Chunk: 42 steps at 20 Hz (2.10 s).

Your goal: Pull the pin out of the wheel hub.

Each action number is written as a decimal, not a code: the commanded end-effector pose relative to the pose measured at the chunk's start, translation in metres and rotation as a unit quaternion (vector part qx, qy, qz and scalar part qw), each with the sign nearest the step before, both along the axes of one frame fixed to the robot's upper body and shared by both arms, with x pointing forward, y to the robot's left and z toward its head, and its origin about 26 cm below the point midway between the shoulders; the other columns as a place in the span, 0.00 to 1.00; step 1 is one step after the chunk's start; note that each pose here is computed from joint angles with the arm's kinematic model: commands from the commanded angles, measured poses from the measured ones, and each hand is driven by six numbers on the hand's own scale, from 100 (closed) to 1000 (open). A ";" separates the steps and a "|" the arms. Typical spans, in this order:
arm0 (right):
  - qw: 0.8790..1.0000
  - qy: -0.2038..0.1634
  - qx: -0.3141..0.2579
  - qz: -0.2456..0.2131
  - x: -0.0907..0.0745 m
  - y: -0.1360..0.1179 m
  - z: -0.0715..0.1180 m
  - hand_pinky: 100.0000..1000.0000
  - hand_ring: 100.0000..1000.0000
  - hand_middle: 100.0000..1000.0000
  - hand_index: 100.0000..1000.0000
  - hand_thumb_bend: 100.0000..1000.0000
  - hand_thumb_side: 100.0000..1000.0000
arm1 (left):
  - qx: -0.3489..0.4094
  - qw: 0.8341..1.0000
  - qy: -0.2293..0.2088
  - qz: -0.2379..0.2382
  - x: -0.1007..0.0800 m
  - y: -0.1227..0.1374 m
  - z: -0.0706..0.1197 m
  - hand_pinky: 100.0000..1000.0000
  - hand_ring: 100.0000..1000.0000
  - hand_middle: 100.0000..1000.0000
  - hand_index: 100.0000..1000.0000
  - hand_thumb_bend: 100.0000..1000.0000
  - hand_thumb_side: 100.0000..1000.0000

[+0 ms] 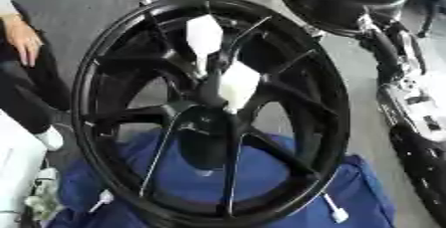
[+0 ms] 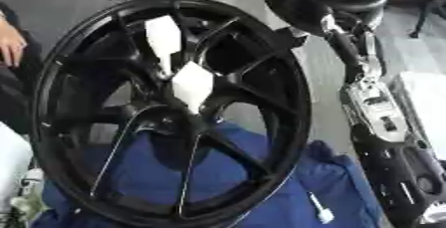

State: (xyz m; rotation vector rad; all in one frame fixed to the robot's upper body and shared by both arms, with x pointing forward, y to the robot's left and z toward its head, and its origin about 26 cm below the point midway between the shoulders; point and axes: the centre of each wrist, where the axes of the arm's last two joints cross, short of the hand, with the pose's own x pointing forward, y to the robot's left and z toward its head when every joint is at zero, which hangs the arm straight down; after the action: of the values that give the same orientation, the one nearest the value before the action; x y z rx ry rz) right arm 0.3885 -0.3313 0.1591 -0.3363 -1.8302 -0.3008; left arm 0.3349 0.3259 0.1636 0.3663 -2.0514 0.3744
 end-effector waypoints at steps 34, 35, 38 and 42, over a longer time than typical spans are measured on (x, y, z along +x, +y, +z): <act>0.862 -0.165 -0.441 0.187 -0.034 0.051 0.201 0.81 0.71 0.72 0.78 0.40 0.31 | 0.030 1.000 0.002 -0.010 0.000 0.001 0.008 0.65 0.73 0.65 0.69 0.18 0.82; 0.852 -0.164 -0.457 0.195 -0.035 0.055 0.203 0.81 0.71 0.72 0.78 0.40 0.31 | 0.030 0.999 0.002 -0.011 0.000 0.001 0.008 0.65 0.73 0.65 0.69 0.18 0.82; 0.826 -0.168 -0.494 0.214 -0.039 0.063 0.213 0.82 0.71 0.72 0.78 0.41 0.32 | 0.032 0.999 0.002 -0.012 0.000 0.002 0.009 0.65 0.73 0.65 0.69 0.18 0.83; 0.796 -0.165 -0.531 0.241 -0.045 0.069 0.222 0.83 0.72 0.72 0.78 0.44 0.30 | 0.035 0.999 0.003 -0.012 0.000 0.002 0.010 0.65 0.74 0.65 0.69 0.18 0.83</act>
State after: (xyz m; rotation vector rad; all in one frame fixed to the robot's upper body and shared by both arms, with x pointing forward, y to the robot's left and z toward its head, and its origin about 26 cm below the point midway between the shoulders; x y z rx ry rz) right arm 0.3520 -0.2585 0.3671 -0.5225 -2.1908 1.0981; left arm 0.3356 0.3235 0.1613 0.3625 -2.0317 0.3209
